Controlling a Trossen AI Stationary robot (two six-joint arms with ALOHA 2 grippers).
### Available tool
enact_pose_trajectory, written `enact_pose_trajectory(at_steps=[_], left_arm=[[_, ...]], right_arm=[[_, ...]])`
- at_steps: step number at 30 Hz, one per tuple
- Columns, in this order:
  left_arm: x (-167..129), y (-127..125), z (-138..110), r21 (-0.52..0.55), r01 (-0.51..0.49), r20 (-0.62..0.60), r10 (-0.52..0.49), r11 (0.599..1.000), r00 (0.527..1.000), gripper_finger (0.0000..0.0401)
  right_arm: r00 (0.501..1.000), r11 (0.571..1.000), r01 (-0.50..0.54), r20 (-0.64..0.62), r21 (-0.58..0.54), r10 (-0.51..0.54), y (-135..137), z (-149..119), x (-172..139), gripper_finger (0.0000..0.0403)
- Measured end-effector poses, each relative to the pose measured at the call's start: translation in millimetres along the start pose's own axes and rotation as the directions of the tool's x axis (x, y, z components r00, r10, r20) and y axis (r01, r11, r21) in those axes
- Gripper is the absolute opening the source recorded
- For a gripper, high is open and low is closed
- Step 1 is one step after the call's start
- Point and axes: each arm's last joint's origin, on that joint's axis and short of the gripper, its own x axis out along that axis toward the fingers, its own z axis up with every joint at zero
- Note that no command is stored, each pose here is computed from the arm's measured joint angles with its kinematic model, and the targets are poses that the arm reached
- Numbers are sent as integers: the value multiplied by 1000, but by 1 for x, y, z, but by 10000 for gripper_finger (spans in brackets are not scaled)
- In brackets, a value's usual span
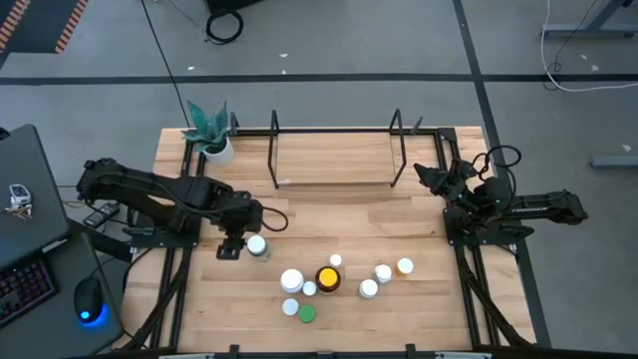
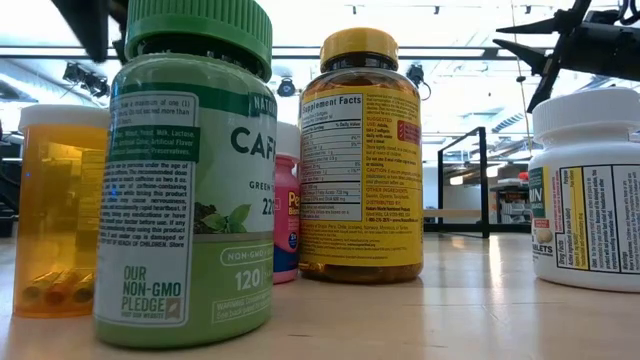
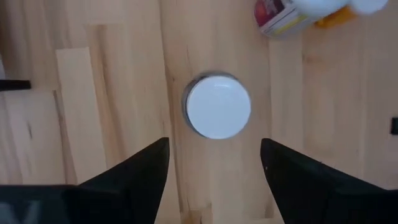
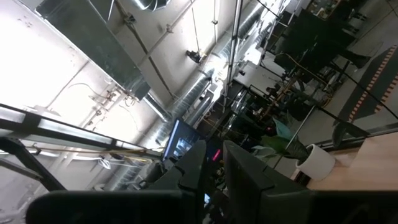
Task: Pick and place medicine bottles onto shelf by color
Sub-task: Put the large green pill bottle on the shelf
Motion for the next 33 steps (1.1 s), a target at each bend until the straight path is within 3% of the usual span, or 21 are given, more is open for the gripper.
enact_pose_trajectory(at_steps=[11,21,33], left_arm=[[30,0,-15,3,-15,-80,15,1000,997,283],[36,-10,-4,35,-36,22,35,999,999,337],[58,-13,8,85,-71,-4,72,994,997,341]], right_arm=[[1000,1000,0,0,0,0,0,0,0,61],[1000,1000,1,0,-5,-1,0,0,0,61],[1000,1000,4,-4,-7,-5,0,0,0,61]])
